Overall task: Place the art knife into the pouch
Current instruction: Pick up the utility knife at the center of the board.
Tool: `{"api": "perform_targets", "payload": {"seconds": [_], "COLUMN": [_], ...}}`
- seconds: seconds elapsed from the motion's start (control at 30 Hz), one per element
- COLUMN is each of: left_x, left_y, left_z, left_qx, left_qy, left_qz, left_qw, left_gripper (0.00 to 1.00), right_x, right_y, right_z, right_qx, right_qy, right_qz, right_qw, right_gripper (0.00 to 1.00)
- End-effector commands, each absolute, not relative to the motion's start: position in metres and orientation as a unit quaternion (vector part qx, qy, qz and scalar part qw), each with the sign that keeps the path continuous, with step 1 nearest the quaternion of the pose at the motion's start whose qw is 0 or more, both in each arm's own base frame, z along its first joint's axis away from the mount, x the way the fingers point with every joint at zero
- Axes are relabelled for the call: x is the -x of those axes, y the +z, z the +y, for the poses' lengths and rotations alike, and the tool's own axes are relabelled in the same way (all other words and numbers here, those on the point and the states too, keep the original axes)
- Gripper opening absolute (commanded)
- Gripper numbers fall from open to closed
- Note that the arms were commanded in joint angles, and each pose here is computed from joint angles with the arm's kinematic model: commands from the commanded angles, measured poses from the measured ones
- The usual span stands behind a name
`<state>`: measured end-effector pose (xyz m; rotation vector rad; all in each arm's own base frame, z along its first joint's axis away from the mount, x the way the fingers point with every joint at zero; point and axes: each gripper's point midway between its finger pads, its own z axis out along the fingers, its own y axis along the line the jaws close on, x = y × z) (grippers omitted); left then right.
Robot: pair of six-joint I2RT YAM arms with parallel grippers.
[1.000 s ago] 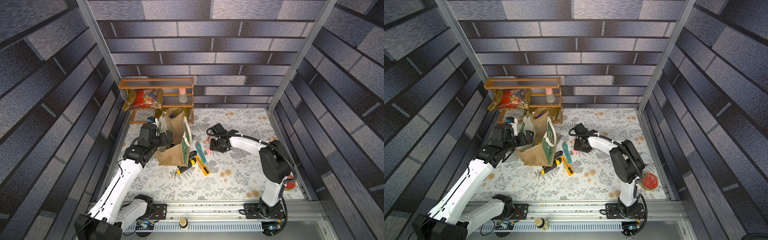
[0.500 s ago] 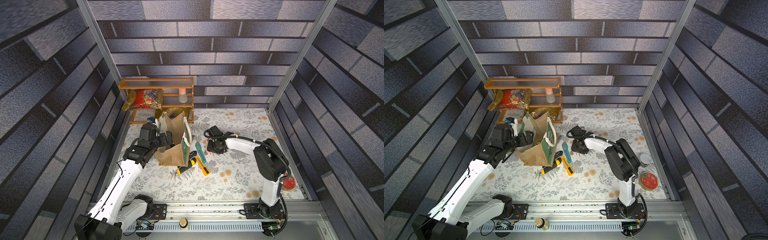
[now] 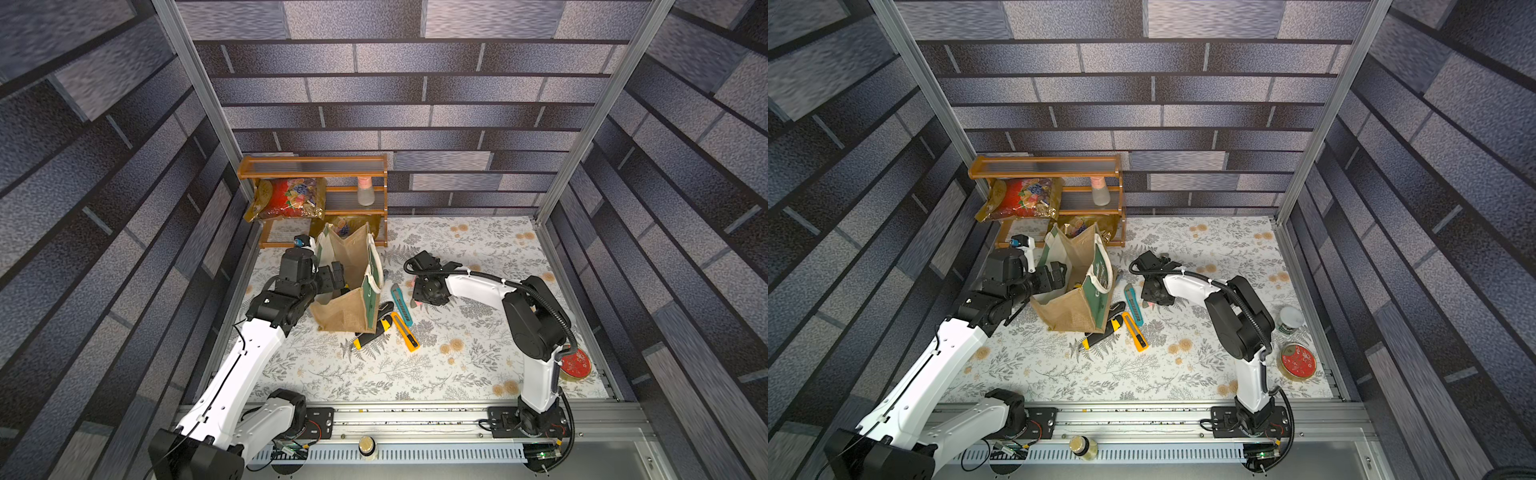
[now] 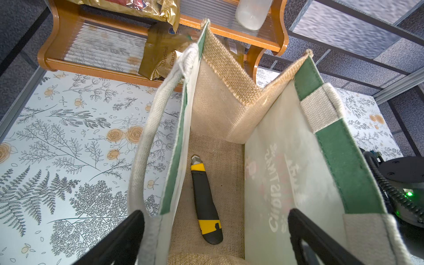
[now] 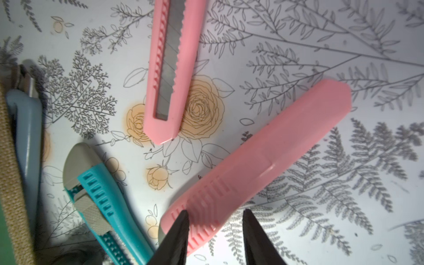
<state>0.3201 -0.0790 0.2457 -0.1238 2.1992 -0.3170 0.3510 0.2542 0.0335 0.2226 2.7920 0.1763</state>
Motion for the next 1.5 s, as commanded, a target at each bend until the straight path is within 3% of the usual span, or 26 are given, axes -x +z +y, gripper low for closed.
{"api": "perform_targets", "payload": {"seconds": [0.0,0.57,0.9,1.47], "left_x": [-0.316,-0.316,-0.316,-0.317], "left_y": [0.244,0.248,0.246,0.245], "left_z": [-0.079,-0.079,-0.079,-0.08], "left_qx": [0.043,0.044,0.043,0.042], "left_qy": [-0.123,-0.125,-0.127,-0.127], "left_qz": [0.887,0.884,0.885,0.886], "left_qw": [0.443,0.448,0.445,0.444], "left_gripper": [1.0,1.0,1.0,1.0], "right_x": [-0.324,-0.298,-0.302,-0.296], "right_y": [0.008,0.045,0.03,0.002], "right_z": [0.224,0.209,0.227,0.208], "right_qx": [-0.067,-0.044,-0.048,-0.07], "right_qy": [-0.02,0.007,0.045,-0.012], "right_qz": [0.99,0.991,0.991,0.992], "right_qw": [0.119,0.13,0.121,0.103], "right_gripper": [0.43,0.49,0.51,0.39]}}
